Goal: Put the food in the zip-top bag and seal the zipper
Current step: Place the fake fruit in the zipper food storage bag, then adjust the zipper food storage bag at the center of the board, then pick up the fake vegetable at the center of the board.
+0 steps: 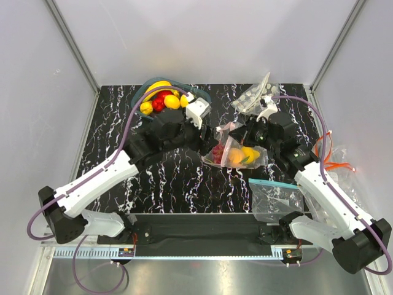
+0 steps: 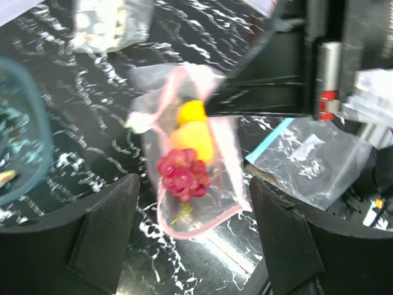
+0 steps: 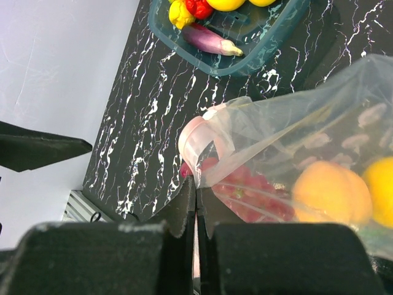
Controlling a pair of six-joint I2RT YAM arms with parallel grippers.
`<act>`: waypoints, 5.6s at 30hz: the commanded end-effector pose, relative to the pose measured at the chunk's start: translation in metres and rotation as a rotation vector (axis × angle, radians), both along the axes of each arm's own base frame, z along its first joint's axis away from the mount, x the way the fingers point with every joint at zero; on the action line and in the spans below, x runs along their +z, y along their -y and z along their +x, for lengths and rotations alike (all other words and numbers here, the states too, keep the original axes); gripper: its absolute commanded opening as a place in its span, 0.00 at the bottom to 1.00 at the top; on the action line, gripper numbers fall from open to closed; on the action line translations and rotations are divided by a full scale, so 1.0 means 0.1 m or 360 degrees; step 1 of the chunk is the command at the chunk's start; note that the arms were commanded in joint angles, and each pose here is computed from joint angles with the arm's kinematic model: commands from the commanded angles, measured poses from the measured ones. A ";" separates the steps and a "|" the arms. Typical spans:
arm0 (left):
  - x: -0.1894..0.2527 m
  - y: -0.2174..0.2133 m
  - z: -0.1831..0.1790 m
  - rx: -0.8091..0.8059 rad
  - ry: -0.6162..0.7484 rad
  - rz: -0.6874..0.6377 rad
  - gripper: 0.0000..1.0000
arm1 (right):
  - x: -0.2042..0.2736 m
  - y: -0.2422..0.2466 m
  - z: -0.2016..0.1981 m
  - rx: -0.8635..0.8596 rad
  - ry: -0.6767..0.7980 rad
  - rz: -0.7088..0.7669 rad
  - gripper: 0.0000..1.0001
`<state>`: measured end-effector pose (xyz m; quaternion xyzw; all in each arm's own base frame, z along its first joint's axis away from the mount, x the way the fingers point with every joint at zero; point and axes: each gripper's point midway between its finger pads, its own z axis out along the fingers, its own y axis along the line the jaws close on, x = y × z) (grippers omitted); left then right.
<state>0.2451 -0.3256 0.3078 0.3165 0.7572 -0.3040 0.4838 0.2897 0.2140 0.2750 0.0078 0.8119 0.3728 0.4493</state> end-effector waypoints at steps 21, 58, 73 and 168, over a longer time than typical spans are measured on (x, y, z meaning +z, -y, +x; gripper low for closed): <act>-1.43 -0.25 0.51 0.0445 -0.0282 0.0596 0.45 | 0.31 -0.01 0.00 -0.0003 0.0132 0.0078 0.00; -0.57 -0.48 0.46 0.0700 0.0149 0.0935 0.03 | 0.22 -0.05 0.02 0.0034 0.0100 0.0038 0.00; 0.00 0.42 0.06 -0.0022 -0.0182 0.0102 0.12 | 0.88 0.58 -0.10 -0.0333 0.0313 -0.0191 0.00; -0.80 -1.84 2.20 0.1670 -0.0601 -0.0366 0.30 | -0.04 0.17 0.06 -0.0062 0.0099 -0.0204 0.00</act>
